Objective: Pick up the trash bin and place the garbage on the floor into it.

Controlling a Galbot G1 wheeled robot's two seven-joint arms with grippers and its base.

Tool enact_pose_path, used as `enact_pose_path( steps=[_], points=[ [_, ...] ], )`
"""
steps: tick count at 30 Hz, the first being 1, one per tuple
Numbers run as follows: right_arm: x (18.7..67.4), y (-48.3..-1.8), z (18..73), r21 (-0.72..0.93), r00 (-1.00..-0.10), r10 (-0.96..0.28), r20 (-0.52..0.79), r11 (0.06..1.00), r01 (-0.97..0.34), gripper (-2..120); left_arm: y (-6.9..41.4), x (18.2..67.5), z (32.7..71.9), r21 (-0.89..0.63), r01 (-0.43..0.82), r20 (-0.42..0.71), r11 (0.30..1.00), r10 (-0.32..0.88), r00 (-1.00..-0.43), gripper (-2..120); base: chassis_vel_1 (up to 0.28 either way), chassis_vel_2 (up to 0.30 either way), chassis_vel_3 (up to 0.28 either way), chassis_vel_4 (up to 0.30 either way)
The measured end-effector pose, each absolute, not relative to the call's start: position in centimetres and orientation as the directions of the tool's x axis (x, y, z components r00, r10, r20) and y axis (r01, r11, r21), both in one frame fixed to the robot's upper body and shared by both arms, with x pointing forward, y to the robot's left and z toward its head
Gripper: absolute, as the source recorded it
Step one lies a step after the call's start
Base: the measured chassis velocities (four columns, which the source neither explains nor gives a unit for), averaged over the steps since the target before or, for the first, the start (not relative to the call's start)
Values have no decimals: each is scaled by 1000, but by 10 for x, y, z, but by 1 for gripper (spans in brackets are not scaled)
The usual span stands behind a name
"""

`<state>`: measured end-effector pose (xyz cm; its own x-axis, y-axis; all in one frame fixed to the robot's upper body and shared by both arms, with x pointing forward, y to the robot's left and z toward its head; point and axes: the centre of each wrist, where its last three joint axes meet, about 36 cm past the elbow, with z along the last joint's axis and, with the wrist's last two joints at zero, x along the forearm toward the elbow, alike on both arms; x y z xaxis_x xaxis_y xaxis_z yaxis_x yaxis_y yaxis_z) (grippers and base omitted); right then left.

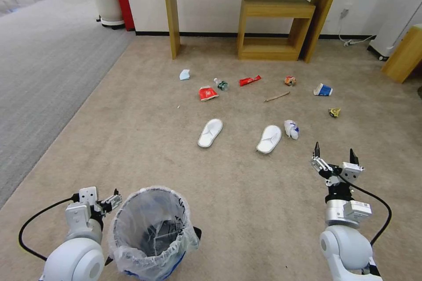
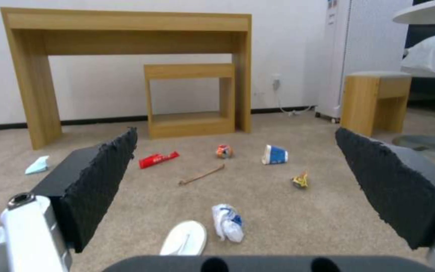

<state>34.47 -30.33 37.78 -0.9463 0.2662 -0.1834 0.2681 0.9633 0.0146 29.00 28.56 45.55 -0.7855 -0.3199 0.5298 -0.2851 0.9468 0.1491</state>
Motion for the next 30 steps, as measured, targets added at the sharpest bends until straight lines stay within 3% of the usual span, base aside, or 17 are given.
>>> enact_pose_path(
  steps=[30],
  points=[
    [335, -309, 387, -2, -936, 299, -185, 952, 305, 100, 261, 288, 457, 117, -202, 545, 972, -233, -805, 100, 0, 0, 0, 0]
  ],
)
